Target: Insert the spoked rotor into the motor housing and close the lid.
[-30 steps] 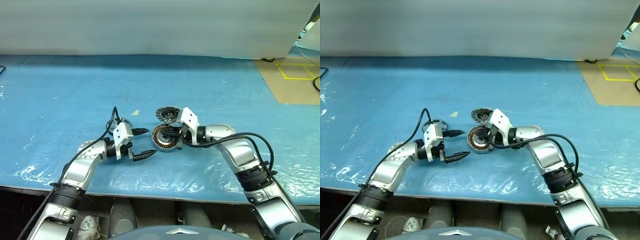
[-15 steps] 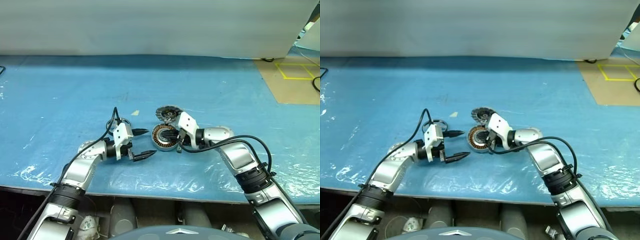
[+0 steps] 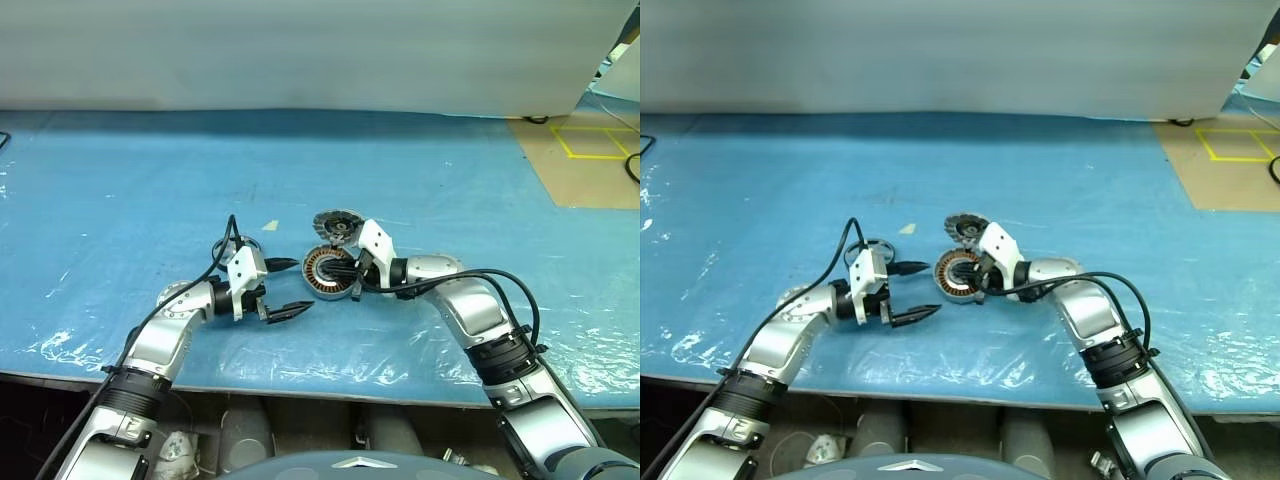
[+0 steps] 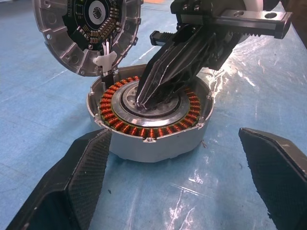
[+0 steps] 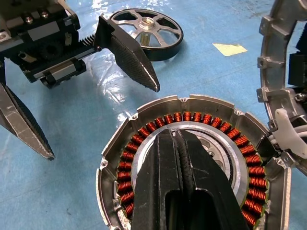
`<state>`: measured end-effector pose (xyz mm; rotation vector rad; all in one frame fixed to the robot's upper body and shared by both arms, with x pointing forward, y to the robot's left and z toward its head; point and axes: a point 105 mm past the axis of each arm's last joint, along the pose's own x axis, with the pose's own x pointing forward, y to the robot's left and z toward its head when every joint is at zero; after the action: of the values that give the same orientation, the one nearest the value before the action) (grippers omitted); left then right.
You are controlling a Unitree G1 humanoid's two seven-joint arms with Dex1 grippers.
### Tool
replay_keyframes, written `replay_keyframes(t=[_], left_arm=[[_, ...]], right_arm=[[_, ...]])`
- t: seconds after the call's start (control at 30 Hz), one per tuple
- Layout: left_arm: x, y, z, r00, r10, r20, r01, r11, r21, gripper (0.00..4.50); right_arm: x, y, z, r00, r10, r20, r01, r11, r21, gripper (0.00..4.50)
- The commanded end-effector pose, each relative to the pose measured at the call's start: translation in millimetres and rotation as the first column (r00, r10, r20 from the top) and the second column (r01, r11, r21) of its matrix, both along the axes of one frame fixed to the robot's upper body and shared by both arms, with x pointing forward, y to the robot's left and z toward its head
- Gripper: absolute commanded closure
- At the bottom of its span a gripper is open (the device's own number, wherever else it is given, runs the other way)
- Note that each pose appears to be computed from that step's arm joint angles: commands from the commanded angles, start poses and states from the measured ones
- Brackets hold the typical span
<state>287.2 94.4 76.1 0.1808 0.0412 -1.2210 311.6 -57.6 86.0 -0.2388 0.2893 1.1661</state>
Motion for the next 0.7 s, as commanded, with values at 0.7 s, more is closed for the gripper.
replay_keyframes(t=[0.7], left_arm=[[-1.6, -3.6, 2.7, 1.0, -0.017, 0.017, 0.016, 1.0, 0.009, 0.0]], right_arm=[[10.5, -11.7, -8.4, 0.994, -0.047, 0.101, 0.057, 0.994, -0.098, 4.46]])
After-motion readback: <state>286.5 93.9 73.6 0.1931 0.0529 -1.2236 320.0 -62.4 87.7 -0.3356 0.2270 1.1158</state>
